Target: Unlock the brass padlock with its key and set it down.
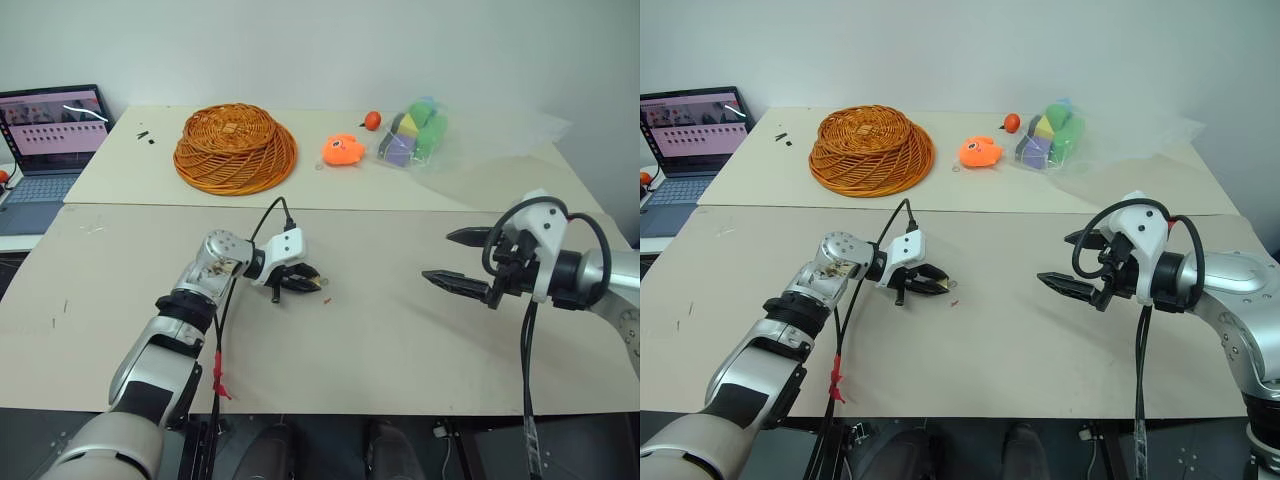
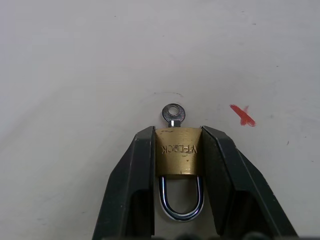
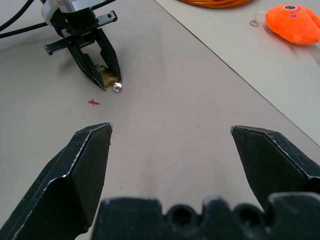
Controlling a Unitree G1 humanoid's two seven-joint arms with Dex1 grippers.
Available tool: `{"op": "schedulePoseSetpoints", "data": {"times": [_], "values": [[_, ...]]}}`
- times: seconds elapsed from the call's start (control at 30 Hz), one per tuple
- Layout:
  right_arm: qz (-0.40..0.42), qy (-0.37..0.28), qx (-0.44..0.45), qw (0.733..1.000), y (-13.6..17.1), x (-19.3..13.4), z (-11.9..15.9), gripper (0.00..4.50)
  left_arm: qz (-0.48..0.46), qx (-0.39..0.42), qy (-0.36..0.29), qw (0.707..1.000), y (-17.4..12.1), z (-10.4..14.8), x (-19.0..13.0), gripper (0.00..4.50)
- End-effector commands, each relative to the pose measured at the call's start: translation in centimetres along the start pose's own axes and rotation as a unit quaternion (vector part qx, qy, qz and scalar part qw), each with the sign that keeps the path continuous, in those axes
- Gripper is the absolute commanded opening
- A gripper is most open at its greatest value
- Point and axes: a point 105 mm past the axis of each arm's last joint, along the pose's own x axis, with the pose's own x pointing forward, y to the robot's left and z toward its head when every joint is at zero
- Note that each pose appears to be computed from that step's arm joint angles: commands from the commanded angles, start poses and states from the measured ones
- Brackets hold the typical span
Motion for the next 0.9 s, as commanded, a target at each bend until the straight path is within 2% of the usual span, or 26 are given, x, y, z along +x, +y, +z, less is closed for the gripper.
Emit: {"op": "schedulePoseSetpoints", "data": {"times": [0.03,0.13,0.47,0.57,0.63,0.77,0.9], "values": [[-0.008,-0.01,-0.025,1.0,-0.2,-0.4,1.2,4.5,-0.001,0.002,0.004,1.0,0.1,0.1,-0.4,0.86],[-0.004,-0.012,-0.023,1.0,-0.1,-0.2,1.2,4.5,0.011,-0.004,-0.013,1.0,0.7,1.2,-0.5,0.86],[0.043,-0.025,-0.025,0.998,1.1,0.7,1.8,4.5,-0.03,-0.08,-0.14,0.986,0.6,9.1,-2.1,0.86],[0.061,-0.021,-0.04,0.997,1.8,1.4,1.7,4.5,-0.079,-0.167,-0.212,0.96,0.1,13.6,-3.3,0.86],[0.074,-0.04,-0.048,0.995,2.3,1.9,2.6,4.5,-0.116,-0.182,-0.23,0.949,-0.8,15.5,-4.0,0.86],[0.084,-0.08,-0.073,0.991,2.6,2.5,4.7,4.5,-0.159,-0.212,-0.228,0.937,-2.2,16.5,-4.4,0.86],[0.091,-0.103,-0.095,0.986,3.0,2.7,6.1,4.5,-0.182,-0.232,-0.211,0.932,-3.2,16.2,-4.3,0.86]]}}
